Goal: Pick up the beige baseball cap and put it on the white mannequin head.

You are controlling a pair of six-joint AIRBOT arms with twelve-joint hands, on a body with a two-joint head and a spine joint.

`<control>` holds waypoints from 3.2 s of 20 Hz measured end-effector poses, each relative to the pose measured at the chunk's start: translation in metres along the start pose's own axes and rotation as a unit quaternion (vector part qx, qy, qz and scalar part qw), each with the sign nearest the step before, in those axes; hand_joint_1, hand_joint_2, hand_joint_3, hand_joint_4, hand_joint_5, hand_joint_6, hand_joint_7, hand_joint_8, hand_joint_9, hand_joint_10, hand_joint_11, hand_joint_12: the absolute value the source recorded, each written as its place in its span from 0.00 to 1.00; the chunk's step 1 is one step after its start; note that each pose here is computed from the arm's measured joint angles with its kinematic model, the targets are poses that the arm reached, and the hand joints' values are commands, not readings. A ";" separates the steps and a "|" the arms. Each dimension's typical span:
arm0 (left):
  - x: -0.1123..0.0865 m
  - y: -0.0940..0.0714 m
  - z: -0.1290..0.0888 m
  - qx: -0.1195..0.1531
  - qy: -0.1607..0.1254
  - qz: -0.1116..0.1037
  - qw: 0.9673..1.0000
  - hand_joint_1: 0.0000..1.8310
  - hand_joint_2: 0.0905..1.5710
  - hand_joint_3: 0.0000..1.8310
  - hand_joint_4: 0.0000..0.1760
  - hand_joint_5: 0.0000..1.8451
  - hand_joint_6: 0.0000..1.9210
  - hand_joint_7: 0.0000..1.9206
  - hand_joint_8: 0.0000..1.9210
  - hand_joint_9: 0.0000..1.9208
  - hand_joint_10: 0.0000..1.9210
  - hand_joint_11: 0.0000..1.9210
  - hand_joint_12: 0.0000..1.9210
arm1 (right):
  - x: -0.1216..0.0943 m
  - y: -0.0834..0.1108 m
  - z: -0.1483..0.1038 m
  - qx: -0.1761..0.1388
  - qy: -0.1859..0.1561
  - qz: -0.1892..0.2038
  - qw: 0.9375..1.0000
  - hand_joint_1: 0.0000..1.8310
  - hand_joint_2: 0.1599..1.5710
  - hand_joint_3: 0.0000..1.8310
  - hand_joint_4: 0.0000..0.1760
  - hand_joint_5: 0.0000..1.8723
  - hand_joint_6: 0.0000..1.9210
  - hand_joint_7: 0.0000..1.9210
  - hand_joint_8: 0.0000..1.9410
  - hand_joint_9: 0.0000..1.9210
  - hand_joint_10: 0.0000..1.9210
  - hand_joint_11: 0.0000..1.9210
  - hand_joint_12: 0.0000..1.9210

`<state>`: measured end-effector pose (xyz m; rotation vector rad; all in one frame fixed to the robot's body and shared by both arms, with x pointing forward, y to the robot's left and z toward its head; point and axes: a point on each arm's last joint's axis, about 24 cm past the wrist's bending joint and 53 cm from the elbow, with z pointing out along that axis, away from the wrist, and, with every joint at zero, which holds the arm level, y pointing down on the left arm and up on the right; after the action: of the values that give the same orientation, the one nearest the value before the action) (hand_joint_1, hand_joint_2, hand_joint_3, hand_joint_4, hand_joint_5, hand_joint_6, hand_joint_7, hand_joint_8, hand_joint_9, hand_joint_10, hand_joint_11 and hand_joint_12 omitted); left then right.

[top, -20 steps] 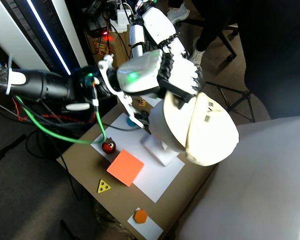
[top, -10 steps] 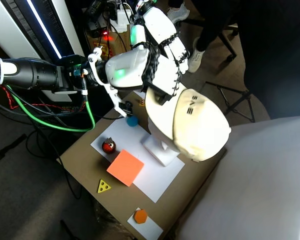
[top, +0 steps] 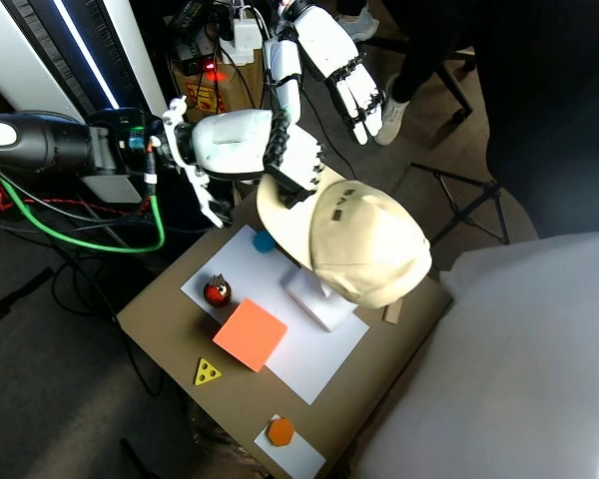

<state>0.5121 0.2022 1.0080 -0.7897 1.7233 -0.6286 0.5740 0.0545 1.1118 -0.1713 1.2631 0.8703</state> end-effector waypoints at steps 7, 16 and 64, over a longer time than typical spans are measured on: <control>0.000 -0.003 0.000 0.004 0.000 -0.001 1.000 0.00 0.71 0.00 0.35 0.10 0.00 0.08 0.00 0.06 0.00 0.00 0.25 | 0.014 0.001 -0.002 -0.003 0.028 0.000 1.000 0.74 0.72 0.00 0.00 0.40 0.62 0.42 0.63 0.46 0.72 0.45 0.79; 0.002 -0.008 0.003 0.008 0.003 -0.003 1.000 0.00 0.71 0.00 0.36 0.10 0.00 0.08 0.00 0.06 0.00 0.00 0.24 | 0.020 0.001 -0.009 -0.004 0.038 -0.003 0.999 0.74 0.72 0.00 0.00 0.41 0.60 0.43 0.63 0.46 0.72 0.44 0.78; -0.013 -0.082 -0.016 -0.054 0.002 0.086 0.995 0.12 0.74 0.00 0.00 0.41 0.01 0.46 0.05 0.42 0.10 0.24 0.54 | -0.070 -0.091 -0.042 0.241 0.270 0.143 0.921 0.42 0.62 0.00 0.00 0.37 0.42 0.30 0.68 0.30 0.88 0.31 0.99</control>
<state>0.5152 0.1606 1.0816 -0.7051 1.8192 -0.4234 0.5990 -0.0642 1.1284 0.1883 2.0223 0.7502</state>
